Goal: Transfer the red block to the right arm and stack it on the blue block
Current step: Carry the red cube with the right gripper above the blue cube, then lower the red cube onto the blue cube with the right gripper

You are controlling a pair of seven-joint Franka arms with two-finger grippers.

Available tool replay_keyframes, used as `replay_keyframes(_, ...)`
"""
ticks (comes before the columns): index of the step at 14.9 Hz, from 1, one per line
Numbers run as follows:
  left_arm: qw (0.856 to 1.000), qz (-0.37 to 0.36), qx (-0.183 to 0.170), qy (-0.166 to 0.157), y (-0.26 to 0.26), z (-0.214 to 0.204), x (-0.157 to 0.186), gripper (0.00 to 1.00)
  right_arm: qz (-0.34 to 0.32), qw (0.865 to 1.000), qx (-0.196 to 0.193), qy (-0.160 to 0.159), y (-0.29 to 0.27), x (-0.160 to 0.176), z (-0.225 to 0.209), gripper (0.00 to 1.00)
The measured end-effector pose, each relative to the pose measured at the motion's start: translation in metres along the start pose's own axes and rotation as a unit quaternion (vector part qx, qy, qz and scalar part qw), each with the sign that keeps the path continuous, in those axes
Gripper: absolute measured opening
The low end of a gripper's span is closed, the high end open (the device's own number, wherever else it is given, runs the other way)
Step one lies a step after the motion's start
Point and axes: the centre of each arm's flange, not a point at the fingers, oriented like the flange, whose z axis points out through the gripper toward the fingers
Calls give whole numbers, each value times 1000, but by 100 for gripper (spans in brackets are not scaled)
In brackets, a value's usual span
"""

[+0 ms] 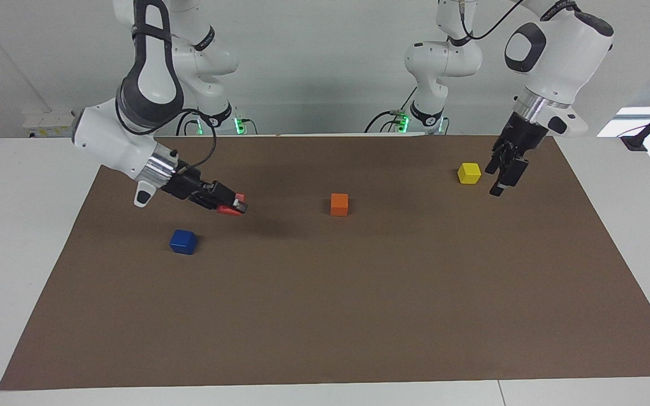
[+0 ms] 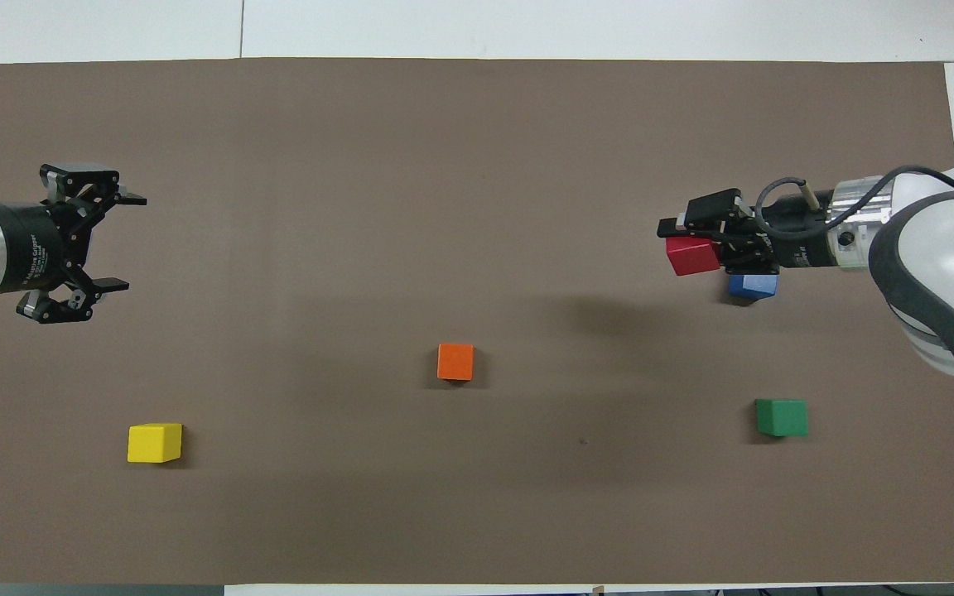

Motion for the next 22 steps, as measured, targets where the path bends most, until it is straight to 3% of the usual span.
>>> replay_keyframes(3,988,142,64,6,-10,11,41,100,-54,991,-122,23,21,12,-25,59)
replay_keyframes(6,958,261,120,-4,0,16,55,100,-97,971,-215,40,26,18,-40,59)
replay_keyframes(9,921,351,164,-30,1,14,58,100,-118,952,-276,58,28,23,-41,59)
replay_keyframes(11,894,405,190,-37,3,14,45,100,-126,944,-299,59,35,29,-35,59)
replay_keyframes(12,888,417,192,-37,5,13,40,100,-124,941,-310,58,41,32,-30,59)
replay_keyframes(18,881,422,209,-54,-28,8,28,100,-73,943,-311,94,63,47,2,59)
replay_keyframes(22,874,445,193,-34,-17,4,9,100,-53,944,-310,99,80,43,18,59)
